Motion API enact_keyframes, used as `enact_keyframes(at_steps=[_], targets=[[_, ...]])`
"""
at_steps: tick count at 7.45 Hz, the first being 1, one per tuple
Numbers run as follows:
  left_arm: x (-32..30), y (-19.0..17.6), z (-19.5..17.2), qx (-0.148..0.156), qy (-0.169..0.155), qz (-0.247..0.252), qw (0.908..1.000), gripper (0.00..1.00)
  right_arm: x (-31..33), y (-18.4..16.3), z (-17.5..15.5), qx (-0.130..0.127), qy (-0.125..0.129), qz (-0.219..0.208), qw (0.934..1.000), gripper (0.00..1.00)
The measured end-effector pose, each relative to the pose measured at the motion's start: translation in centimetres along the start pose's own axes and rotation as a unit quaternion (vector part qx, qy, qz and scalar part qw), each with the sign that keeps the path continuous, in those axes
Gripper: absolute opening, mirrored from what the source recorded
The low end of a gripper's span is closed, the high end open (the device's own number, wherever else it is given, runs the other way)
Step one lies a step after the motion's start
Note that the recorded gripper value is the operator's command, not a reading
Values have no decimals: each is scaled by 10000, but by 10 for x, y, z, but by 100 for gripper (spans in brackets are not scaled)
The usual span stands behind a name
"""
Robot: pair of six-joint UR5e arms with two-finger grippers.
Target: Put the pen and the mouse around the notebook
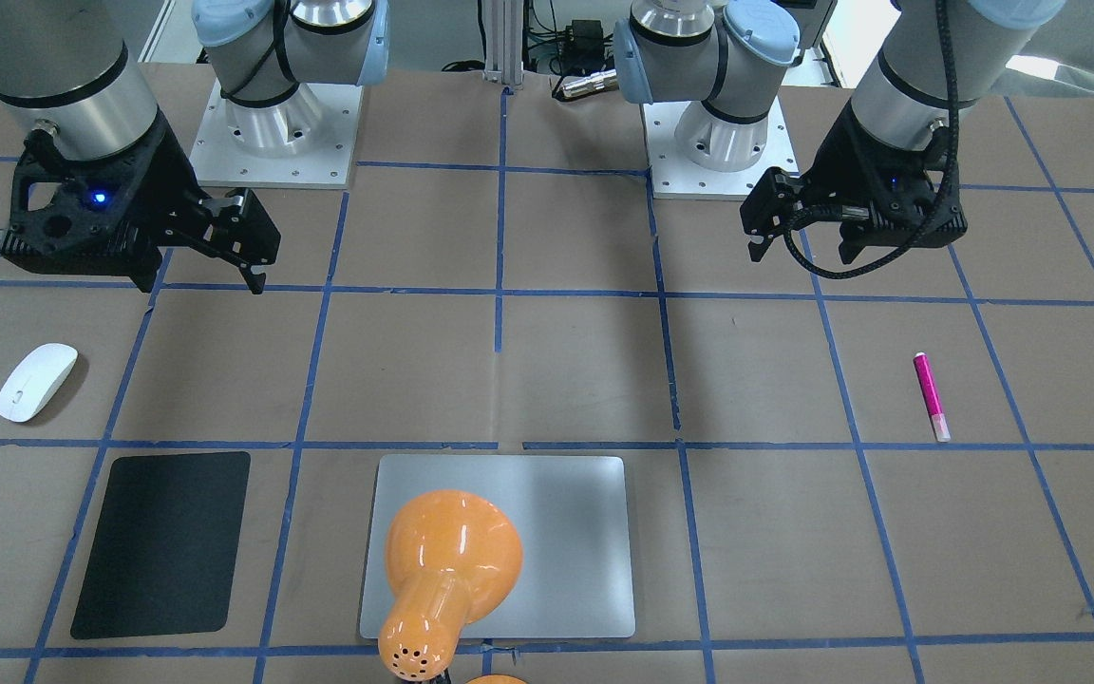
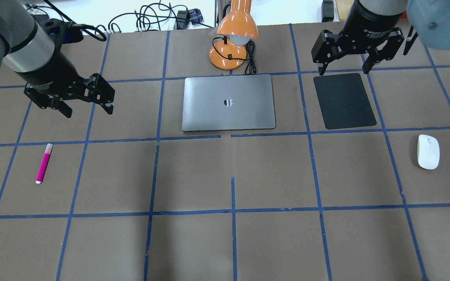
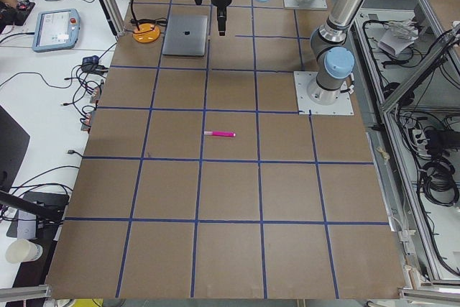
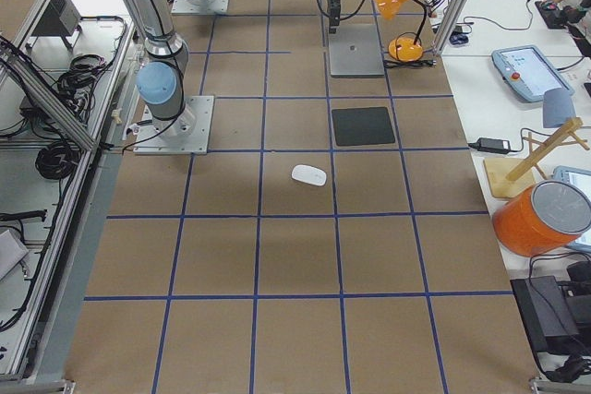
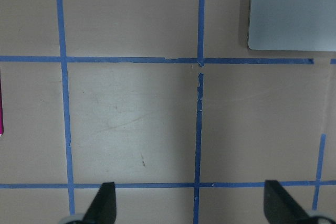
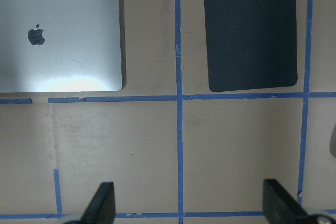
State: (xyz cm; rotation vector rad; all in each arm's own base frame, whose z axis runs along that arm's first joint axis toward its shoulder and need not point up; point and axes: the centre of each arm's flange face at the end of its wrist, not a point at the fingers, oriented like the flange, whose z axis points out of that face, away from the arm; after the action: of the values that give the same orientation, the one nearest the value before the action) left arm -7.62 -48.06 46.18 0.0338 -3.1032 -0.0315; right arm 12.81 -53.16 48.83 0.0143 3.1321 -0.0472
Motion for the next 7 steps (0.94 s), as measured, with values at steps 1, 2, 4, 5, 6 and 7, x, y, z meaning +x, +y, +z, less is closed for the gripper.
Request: enact_keyframes(at_steps=[1, 2, 4, 5, 6, 7], targets=[[0, 0, 1, -7, 0, 6, 10000, 100, 0, 0, 0, -3, -1, -2, 10000, 100], [0, 0, 2, -13, 13, 16, 10000, 100, 0, 1, 3, -27, -2, -10, 10000, 100], [-1, -1, 3, -23, 31, 7, 10000, 100, 4, 6, 26, -242, 21, 16, 9997, 100], [-3, -1, 5, -51, 16, -16, 10000, 100, 10, 5, 40, -340, 34, 56, 9994, 100], [-8, -1, 11, -96, 8, -75, 9999, 100, 31, -6, 65, -384, 51, 190, 9991, 99], [-25, -4, 26, -130, 10, -244, 9996, 100, 79, -23, 108, -390, 39, 383, 9985, 98]])
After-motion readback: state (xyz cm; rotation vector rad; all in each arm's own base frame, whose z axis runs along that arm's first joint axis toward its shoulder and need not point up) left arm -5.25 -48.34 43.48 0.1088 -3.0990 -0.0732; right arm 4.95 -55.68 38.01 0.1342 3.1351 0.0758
